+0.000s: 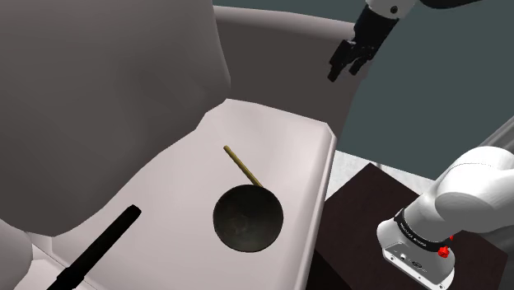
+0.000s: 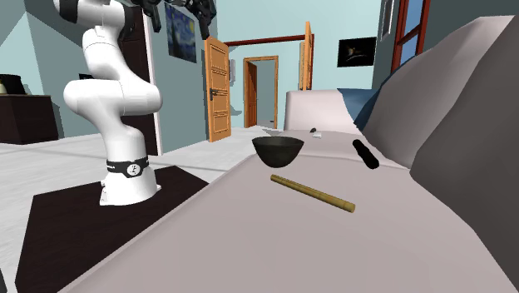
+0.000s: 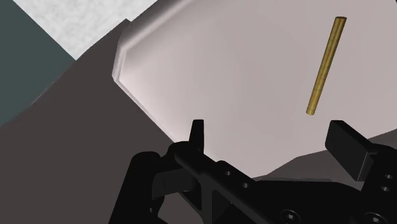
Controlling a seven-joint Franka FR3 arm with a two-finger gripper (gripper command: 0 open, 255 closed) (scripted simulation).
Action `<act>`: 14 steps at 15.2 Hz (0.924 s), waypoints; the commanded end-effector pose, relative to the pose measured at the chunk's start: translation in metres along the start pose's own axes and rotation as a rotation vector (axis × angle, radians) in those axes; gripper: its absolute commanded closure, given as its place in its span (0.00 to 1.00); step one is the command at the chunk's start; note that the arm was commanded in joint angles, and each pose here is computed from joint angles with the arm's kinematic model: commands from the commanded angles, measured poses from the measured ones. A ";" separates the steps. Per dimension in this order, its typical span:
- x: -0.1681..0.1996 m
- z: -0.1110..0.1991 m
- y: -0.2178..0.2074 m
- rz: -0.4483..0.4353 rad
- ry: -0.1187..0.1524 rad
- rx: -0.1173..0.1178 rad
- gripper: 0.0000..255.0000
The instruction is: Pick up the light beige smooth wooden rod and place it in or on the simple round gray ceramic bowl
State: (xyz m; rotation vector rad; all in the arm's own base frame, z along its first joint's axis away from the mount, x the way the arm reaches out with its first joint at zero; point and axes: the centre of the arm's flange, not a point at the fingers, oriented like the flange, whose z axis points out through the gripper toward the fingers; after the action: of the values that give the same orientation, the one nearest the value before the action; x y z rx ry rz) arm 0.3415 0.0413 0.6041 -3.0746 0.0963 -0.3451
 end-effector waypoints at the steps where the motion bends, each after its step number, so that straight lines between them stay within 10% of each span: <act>1: 0.006 0.019 -0.017 -0.002 -0.007 -0.008 0.00; 14: 0.035 0.158 -0.126 -0.018 -0.058 -0.064 0.00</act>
State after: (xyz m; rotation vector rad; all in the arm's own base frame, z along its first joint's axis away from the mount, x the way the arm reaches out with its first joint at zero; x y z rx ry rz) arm 0.4143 0.1623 0.4761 -3.1443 0.0788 -0.2638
